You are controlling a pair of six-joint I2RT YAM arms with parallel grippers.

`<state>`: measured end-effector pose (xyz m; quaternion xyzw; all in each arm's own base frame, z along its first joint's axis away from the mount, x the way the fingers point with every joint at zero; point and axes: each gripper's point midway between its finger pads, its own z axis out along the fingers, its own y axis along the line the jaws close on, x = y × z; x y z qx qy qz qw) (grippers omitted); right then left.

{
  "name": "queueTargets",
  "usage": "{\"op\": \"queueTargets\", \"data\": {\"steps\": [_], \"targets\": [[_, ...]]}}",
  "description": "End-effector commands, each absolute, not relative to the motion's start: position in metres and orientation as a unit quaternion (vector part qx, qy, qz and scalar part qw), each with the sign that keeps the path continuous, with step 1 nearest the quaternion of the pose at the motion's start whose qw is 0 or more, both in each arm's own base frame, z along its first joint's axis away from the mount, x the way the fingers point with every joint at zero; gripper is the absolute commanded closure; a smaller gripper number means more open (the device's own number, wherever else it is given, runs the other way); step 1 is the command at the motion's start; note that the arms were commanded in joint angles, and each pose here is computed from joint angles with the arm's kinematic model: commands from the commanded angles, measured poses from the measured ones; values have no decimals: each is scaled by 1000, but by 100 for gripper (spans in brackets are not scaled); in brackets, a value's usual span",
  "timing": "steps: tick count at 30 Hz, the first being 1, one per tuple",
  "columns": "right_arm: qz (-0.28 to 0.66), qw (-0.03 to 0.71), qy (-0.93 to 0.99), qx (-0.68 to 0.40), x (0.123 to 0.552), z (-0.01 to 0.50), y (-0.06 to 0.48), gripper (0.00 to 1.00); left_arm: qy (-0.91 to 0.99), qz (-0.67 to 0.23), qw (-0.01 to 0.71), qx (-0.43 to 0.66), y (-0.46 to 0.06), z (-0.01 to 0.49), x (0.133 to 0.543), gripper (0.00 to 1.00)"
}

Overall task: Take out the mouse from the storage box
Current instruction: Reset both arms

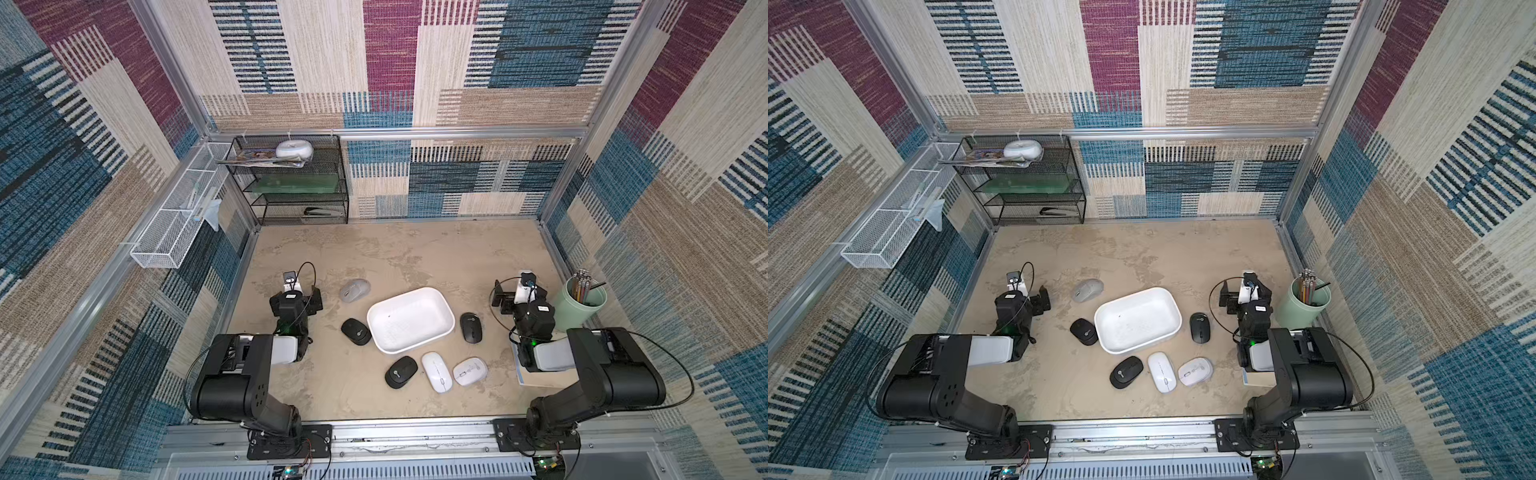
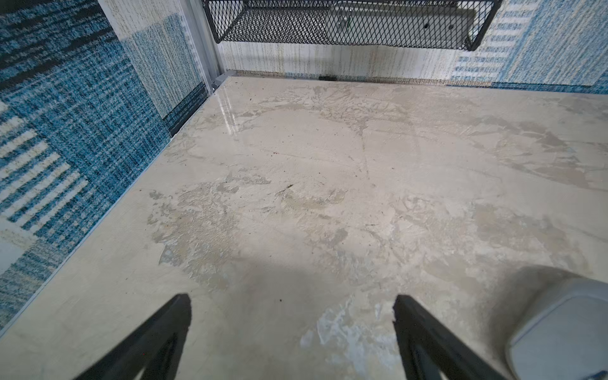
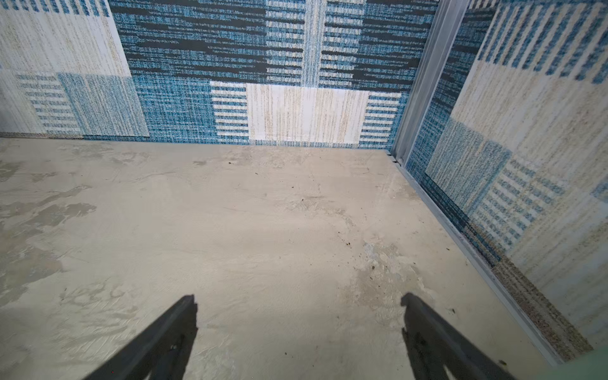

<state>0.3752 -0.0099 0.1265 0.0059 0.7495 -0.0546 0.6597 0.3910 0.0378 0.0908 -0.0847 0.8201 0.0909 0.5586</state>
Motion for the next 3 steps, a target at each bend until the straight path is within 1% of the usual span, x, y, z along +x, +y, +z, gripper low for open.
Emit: {"op": "queueTargets", "data": {"steps": [1,3], "targets": [[-46,664,746,7,376,130,-8,1,817,88,564,-83,37,94,393,1],[-45,664,746,7,376,130,-8,1,817,88,563,-82,36,94,392,1]]}}
